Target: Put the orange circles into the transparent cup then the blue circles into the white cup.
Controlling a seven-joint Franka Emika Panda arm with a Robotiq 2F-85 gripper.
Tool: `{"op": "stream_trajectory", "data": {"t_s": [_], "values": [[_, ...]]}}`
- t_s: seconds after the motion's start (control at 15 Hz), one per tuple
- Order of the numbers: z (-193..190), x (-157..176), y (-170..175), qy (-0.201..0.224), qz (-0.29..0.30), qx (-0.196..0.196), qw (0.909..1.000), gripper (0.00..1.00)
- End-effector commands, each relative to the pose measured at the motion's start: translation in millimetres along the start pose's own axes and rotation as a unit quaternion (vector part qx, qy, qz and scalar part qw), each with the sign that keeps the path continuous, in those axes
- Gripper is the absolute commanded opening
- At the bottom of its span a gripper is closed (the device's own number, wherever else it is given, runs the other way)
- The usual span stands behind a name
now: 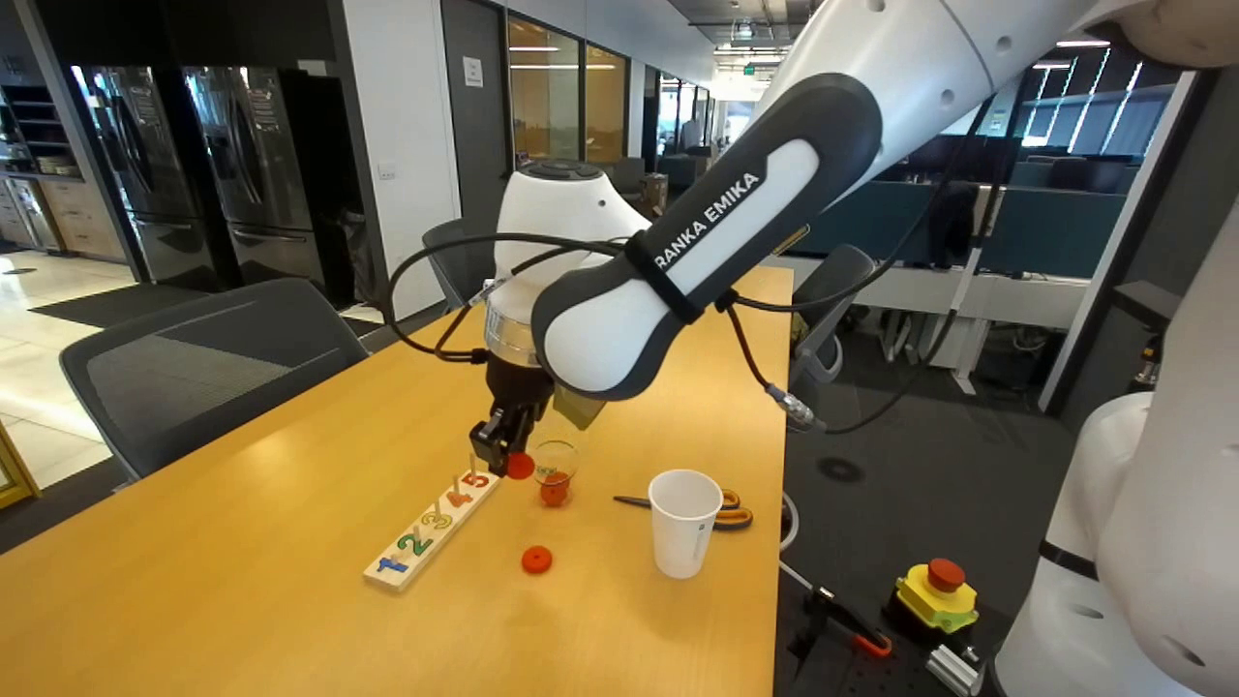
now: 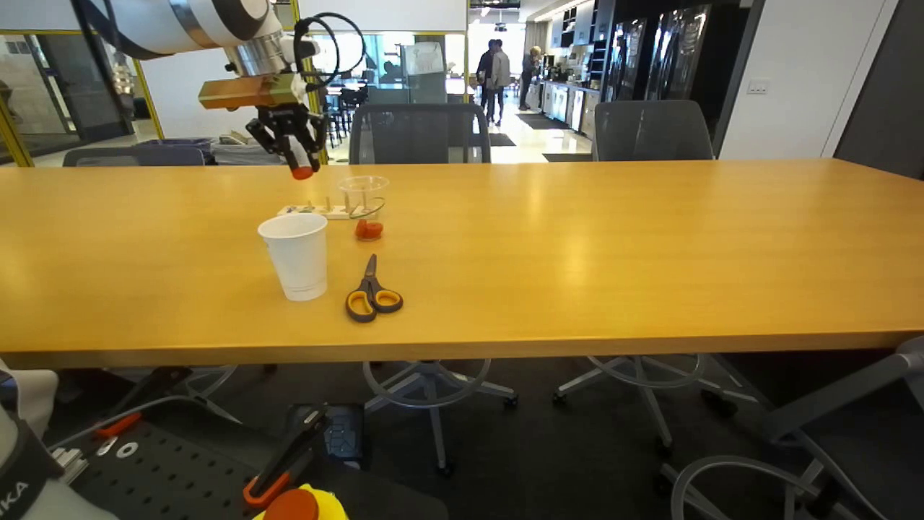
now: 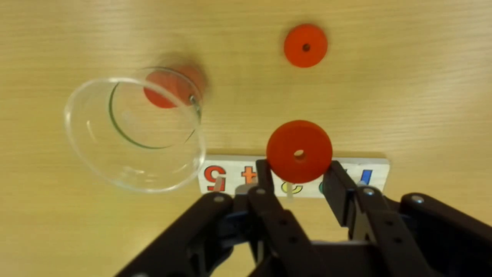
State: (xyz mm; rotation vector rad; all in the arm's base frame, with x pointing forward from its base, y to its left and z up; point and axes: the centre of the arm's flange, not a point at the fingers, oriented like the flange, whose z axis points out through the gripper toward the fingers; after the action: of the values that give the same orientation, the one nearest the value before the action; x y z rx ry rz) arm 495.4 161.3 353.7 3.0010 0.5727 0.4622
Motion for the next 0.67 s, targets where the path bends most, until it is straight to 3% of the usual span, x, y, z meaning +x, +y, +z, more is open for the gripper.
{"op": "stream_trajectory", "data": {"t_s": [0.0, 0.33, 0.6], "values": [[4.4, 49.7, 30.3, 0.01, -0.001, -0.018, 0.9998, 0.23], [15.7, 79.1, 74.7, 0.008, 0.017, -0.035, 0.9992, 0.23], [23.9, 85.9, 98.9, -0.02, 0.028, -0.044, 0.9985, 0.23]]}}
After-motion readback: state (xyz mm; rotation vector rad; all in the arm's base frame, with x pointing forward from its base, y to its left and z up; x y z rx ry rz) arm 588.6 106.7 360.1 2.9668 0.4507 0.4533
